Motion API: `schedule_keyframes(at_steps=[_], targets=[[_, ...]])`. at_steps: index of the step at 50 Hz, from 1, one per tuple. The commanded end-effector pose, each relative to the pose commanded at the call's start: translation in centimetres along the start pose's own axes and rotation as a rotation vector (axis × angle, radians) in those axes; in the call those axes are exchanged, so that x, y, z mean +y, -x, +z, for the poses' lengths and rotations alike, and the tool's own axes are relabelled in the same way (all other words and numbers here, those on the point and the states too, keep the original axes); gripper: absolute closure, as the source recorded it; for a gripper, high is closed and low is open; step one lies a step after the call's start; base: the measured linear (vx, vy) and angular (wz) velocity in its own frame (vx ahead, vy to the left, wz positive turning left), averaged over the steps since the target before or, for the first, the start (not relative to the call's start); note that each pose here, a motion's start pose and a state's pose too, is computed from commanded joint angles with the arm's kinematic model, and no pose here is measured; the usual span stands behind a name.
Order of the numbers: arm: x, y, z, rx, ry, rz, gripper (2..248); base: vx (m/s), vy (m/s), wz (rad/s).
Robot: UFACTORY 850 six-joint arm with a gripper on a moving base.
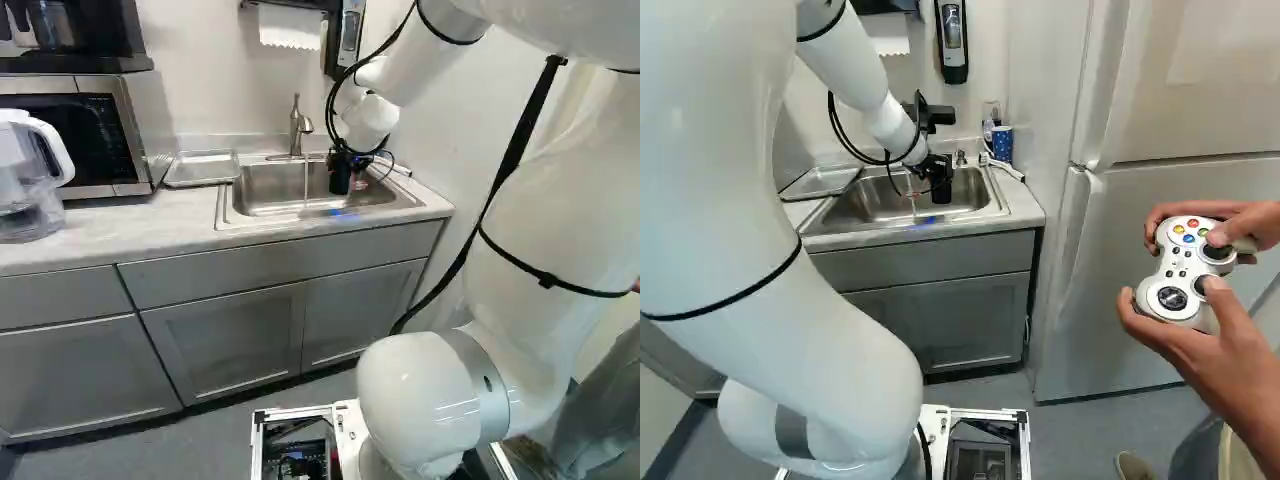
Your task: Rinse the cup and place it in the tray
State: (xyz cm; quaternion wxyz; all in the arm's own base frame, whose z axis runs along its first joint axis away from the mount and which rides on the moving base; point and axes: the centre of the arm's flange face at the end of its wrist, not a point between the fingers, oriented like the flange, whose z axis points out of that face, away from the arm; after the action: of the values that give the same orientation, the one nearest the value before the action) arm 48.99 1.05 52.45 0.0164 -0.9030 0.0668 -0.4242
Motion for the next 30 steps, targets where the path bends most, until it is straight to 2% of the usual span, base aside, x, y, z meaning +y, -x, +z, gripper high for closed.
schedule_keyframes(at_steps=[12, 30], targets=[[-0.35, 0.33, -0.01, -0.036, -0.039, 0.000, 139, 0.000, 0.000, 0.000], [-0.74, 0.41, -0.02, -0.041, -0.049, -0.015, 139, 0.000, 0.000, 0.000]])
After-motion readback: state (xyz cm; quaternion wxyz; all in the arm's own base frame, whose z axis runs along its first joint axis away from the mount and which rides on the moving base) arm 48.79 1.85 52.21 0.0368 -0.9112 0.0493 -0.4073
